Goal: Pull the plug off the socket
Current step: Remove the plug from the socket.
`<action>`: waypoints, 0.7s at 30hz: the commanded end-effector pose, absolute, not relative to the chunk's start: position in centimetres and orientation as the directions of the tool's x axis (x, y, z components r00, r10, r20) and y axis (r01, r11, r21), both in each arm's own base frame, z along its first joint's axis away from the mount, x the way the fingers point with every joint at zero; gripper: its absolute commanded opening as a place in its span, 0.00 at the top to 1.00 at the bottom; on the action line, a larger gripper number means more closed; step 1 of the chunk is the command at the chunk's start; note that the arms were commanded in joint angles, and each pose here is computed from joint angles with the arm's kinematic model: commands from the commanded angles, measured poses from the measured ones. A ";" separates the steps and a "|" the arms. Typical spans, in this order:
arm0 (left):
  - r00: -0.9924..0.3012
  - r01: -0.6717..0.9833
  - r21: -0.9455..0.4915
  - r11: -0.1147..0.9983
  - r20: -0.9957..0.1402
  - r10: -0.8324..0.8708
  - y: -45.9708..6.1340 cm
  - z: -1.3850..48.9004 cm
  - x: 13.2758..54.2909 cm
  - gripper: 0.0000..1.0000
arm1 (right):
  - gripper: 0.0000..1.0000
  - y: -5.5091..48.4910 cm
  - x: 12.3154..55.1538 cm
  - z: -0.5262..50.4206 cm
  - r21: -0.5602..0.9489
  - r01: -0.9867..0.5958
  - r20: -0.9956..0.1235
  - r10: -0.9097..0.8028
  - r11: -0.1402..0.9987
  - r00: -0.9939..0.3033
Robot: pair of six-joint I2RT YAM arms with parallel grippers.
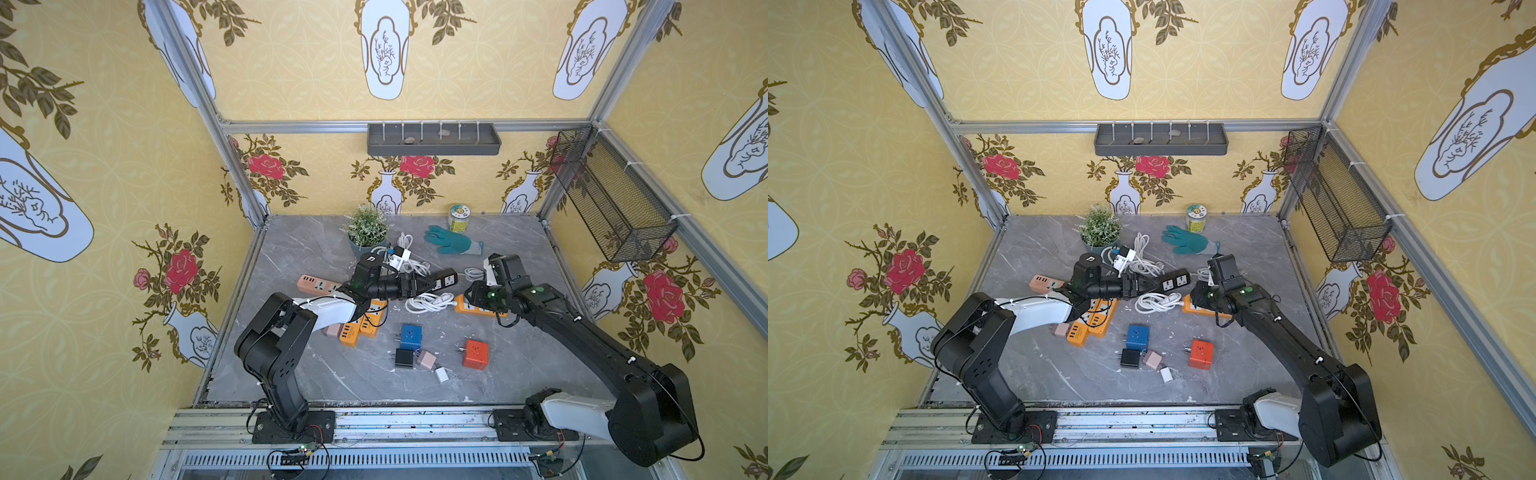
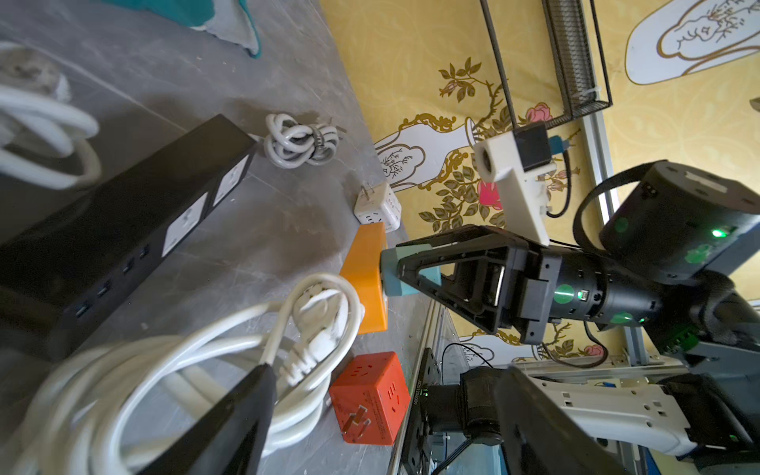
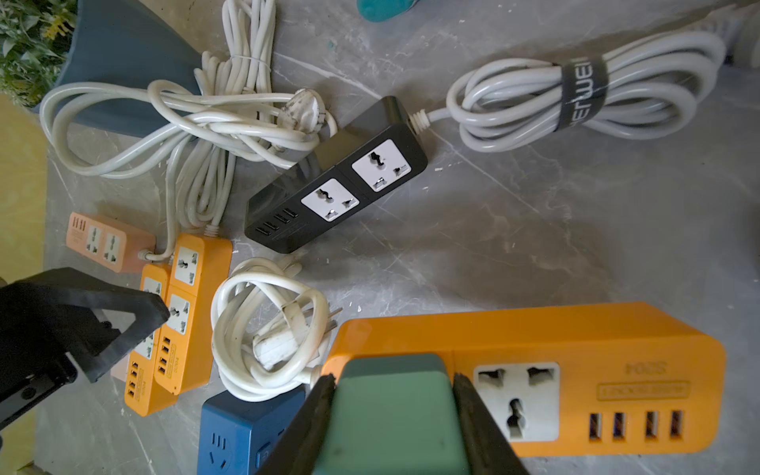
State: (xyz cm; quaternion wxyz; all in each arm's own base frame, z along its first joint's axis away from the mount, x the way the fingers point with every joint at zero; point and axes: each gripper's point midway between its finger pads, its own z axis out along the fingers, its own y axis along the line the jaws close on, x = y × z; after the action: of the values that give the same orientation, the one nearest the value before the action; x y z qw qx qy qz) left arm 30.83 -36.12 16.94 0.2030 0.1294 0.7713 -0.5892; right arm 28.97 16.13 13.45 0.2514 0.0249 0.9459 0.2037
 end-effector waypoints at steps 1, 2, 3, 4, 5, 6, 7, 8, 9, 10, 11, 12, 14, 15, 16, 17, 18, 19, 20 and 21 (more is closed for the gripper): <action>-0.827 0.538 -0.786 0.304 -0.563 0.010 -36.6 16.3 30.7 0.10 | 0.70 17.4 29.8 14.8 0.444 -0.122 -0.512 0.139 0.888 -0.847; -0.812 0.562 -0.765 0.314 -0.583 0.031 -36.8 15.9 30.6 0.10 | 0.70 17.8 29.9 15.2 0.451 -0.145 -0.523 0.130 0.881 -0.842; -0.808 0.569 -0.756 0.325 -0.588 0.047 -37.0 15.5 30.6 0.10 | 0.70 18.1 29.9 15.4 0.457 -0.176 -0.533 0.111 0.872 -0.839; -0.814 0.562 -0.759 0.329 -0.579 0.057 -37.1 15.3 30.7 0.10 | 0.70 18.5 29.9 15.7 0.453 -0.209 -0.548 0.087 0.867 -0.832; -0.823 0.552 -0.767 0.327 -0.563 0.070 -37.3 15.0 30.8 0.09 | 0.71 18.9 29.9 16.0 0.444 -0.250 -0.566 0.054 0.861 -0.822; -0.829 0.547 -0.774 0.319 -0.553 0.083 -37.6 14.9 30.9 0.09 | 0.71 19.4 29.8 16.3 0.432 -0.295 -0.588 0.018 0.852 -0.809; -0.835 0.542 -0.782 0.307 -0.542 0.093 -37.9 14.7 30.9 0.09 | 0.71 19.6 29.8 16.5 0.422 -0.331 -0.606 -0.009 0.844 -0.796; -0.843 0.534 -0.795 0.288 -0.529 0.102 -38.3 14.8 30.9 0.09 | 0.71 19.9 29.8 16.7 0.411 -0.374 -0.628 -0.039 0.831 -0.778; -0.850 0.525 -0.806 0.274 -0.516 0.108 -38.6 14.7 31.0 0.09 | 0.72 20.2 29.8 16.8 0.399 -0.406 -0.644 -0.064 0.822 -0.762; -0.853 0.519 -0.811 0.270 -0.509 0.110 -38.8 14.6 31.1 0.10 | 0.72 20.3 30.0 17.0 0.389 -0.424 -0.655 -0.078 0.818 -0.752; -0.855 0.517 -0.813 0.268 -0.506 0.112 -38.9 14.5 31.2 0.10 | 0.72 20.4 30.2 17.1 0.384 -0.431 -0.661 -0.083 0.816 -0.746; -0.854 0.519 -0.812 0.268 -0.508 0.113 -39.0 14.4 31.3 0.10 | 0.72 20.4 30.5 17.1 0.381 -0.428 -0.660 -0.083 0.820 -0.746; -0.850 0.524 -0.808 0.268 -0.513 0.118 -39.1 14.1 31.4 0.10 | 0.72 20.6 30.9 17.2 0.384 -0.424 -0.654 -0.083 0.820 -0.752; -0.848 0.528 -0.806 0.268 -0.516 0.120 -39.2 14.0 31.5 0.09 | 0.72 20.9 31.2 17.2 0.389 -0.427 -0.651 -0.084 0.816 -0.754; -0.847 0.530 -0.804 0.269 -0.517 0.123 -39.2 13.8 31.6 0.10 | 0.72 21.2 31.3 17.3 0.397 -0.430 -0.652 -0.081 0.811 -0.754; -0.848 0.528 -0.804 0.272 -0.515 0.126 -39.3 13.5 31.6 0.10 | 0.72 21.5 31.5 17.5 0.403 -0.435 -0.654 -0.079 0.805 -0.752; -0.849 0.528 -0.804 0.273 -0.514 0.127 -39.4 13.3 31.8 0.10 | 0.72 21.7 31.6 17.5 0.409 -0.438 -0.655 -0.077 0.800 -0.752; -0.849 0.528 -0.804 0.273 -0.512 0.131 -39.5 13.1 31.8 0.10 | 0.72 21.9 31.7 17.5 0.411 -0.442 -0.657 -0.077 0.798 -0.750; -0.847 0.531 -0.803 0.272 -0.515 0.134 -39.5 13.0 31.9 0.10 | 0.72 22.0 31.9 17.5 0.414 -0.442 -0.656 -0.075 0.796 -0.751; -0.847 0.531 -0.802 0.274 -0.513 0.138 -39.6 12.6 31.9 0.10 | 0.72 22.2 32.0 17.5 0.418 -0.445 -0.655 -0.076 0.792 -0.752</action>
State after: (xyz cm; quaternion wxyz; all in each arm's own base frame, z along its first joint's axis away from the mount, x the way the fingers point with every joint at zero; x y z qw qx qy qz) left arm 32.04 -39.39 13.13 0.1752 0.1992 0.7834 -0.5620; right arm 30.82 20.87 15.74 0.2887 -0.1294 0.9120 0.2611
